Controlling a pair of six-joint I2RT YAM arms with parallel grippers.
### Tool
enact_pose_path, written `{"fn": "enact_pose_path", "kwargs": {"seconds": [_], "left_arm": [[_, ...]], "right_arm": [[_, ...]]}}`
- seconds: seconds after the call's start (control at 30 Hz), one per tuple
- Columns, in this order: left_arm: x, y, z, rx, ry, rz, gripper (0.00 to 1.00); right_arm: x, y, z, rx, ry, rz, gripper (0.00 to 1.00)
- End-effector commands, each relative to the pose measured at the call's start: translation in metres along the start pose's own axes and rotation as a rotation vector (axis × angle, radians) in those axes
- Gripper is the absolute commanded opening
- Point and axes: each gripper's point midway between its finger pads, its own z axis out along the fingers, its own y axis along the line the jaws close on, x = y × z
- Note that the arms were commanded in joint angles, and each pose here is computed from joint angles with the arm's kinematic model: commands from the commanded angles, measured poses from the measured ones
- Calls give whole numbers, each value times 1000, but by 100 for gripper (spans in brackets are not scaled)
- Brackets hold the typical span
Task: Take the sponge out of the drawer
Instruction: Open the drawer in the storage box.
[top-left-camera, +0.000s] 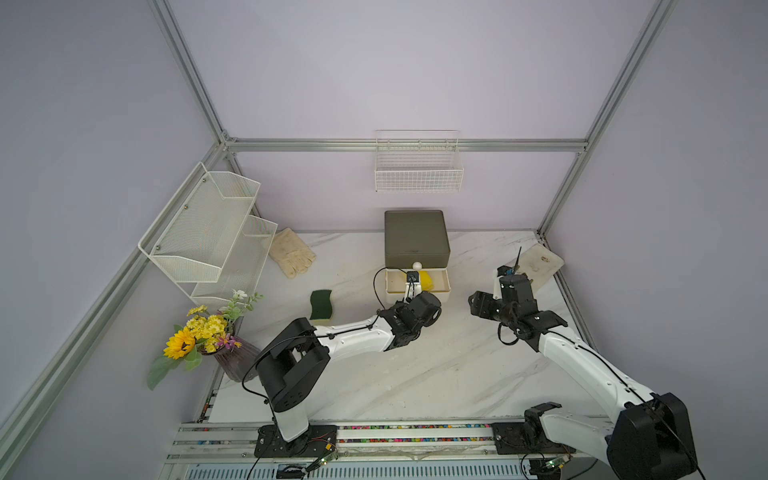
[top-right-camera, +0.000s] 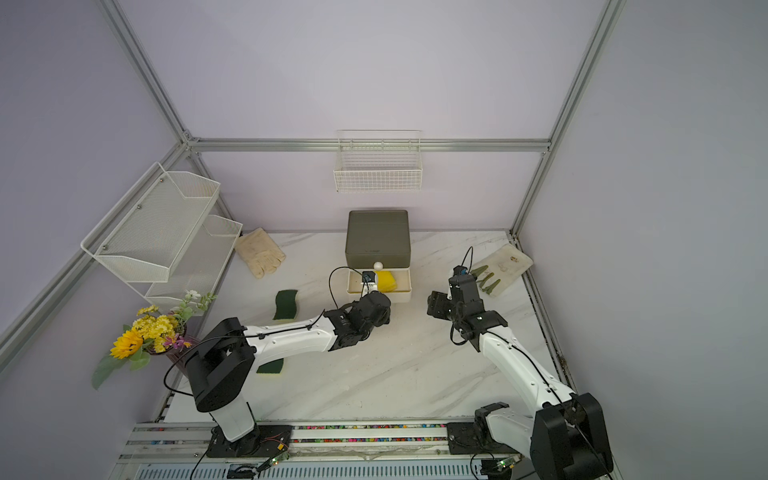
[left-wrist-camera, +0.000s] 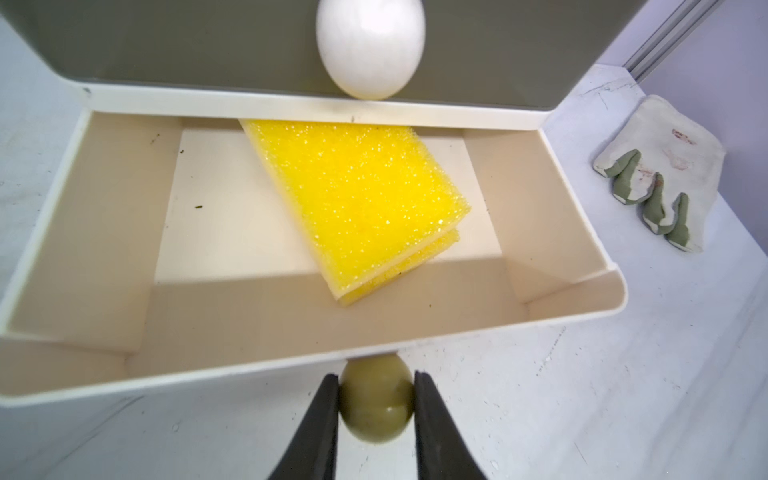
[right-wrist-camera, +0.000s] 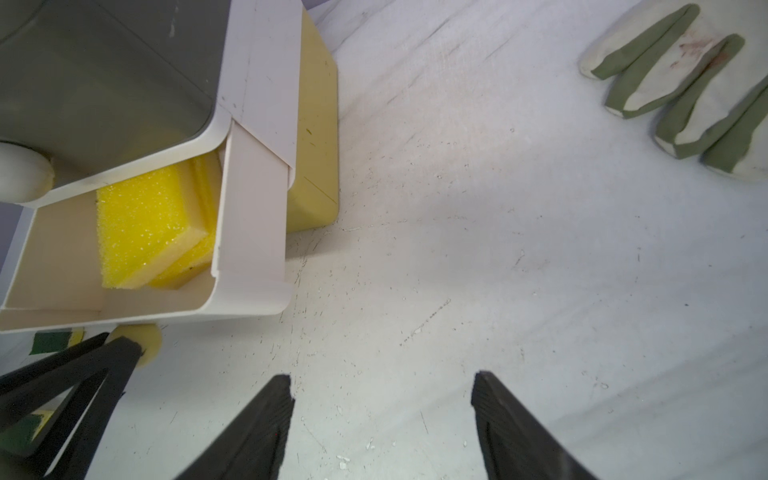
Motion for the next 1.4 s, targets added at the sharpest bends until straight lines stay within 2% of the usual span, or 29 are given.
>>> {"fn": "enact_pose_path", "kwargs": {"seconds": [0.0,0.2,0.37,0.53,0.67,0.9,1.03,1.17,1.37], "left_arm": [[-8,-12,-21,53,-24,-55,8],[4,-13,-39,69,-13,-54,9],[9,-9,-40,64,-5,-63,15],[3,-11,-45,69,-6,-55,34],[-11,-10,-62,81,-28,-39,45],[-57,21,-113,58,-154,-1,67],[-75,42,-130,32,-196,25,82],[-82,61,-128,37,-168,7,88],[-79,82,-102,79,-64,-56,90]], "right_arm": [[-4,0,-2,-11,-28,2,73],[-4,1,-2,-11,-27,1,73],[-4,2,-2,-16,-25,3,72],[-5,2,-2,-18,-26,6,73],[-9,7,-7,-35,-31,3,73],[-27,21,-23,-88,-74,-15,73],[-36,31,-31,-123,-89,-25,74],[-44,44,-33,-177,-91,-31,74],[-53,64,-23,-221,-63,-33,73]]}}
